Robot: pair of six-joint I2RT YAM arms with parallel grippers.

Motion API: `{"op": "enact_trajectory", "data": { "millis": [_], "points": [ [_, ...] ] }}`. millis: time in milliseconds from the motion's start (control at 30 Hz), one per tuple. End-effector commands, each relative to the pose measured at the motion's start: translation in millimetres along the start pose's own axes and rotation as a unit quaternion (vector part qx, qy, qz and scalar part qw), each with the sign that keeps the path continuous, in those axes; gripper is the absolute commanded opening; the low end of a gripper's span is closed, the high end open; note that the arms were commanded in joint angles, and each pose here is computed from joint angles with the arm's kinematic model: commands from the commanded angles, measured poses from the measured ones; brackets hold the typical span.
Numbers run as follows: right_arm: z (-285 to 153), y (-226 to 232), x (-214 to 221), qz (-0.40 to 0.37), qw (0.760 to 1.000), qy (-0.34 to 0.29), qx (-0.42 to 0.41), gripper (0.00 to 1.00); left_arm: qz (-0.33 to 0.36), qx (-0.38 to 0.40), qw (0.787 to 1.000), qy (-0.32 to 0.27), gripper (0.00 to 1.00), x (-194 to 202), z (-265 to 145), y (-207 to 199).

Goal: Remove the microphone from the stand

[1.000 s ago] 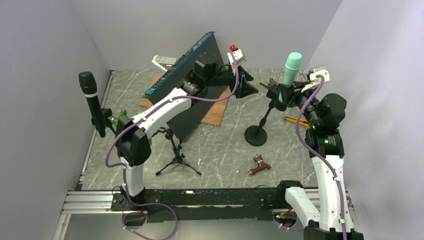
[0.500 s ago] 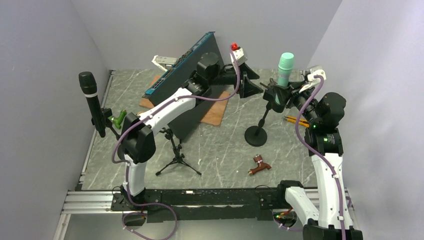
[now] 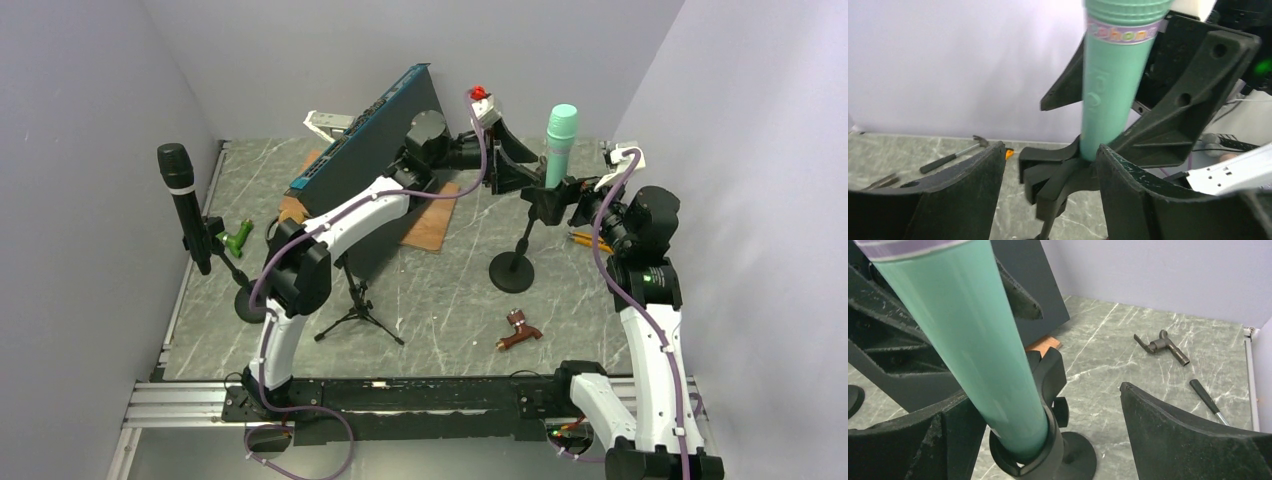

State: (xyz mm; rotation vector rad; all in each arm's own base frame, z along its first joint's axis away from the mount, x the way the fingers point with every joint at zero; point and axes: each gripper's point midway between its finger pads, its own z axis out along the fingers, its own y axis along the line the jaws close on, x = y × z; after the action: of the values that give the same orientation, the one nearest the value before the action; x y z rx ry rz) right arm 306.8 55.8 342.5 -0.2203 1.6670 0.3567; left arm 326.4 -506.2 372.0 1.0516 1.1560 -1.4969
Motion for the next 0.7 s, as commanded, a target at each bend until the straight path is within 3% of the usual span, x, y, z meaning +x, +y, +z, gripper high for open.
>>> {"op": "enact_trajectory", "data": {
  "millis": [0, 400, 667],
  "points": [
    [-8.6, -1.8, -22.1, 0.007, 0.999, -0.032, 0.021, 1.0, 0.017, 0.073, 0.997, -0.004, 0.68, -3.4, 12.6, -29.0],
    [-30.6, -7.5, -41.7, 0.041, 0.994, -0.071, 0.072, 1.0, 0.033, 0.012, 0.999, 0.018, 0.65, 5.9, 3.7, -43.0],
    [-41.2, 2.0, -21.1, 0.024, 0.996, -0.065, 0.056, 1.0, 0.044, -0.081, 0.996, 0.014, 0.71, -33.4, -12.4, -41.0]
  ]
}}
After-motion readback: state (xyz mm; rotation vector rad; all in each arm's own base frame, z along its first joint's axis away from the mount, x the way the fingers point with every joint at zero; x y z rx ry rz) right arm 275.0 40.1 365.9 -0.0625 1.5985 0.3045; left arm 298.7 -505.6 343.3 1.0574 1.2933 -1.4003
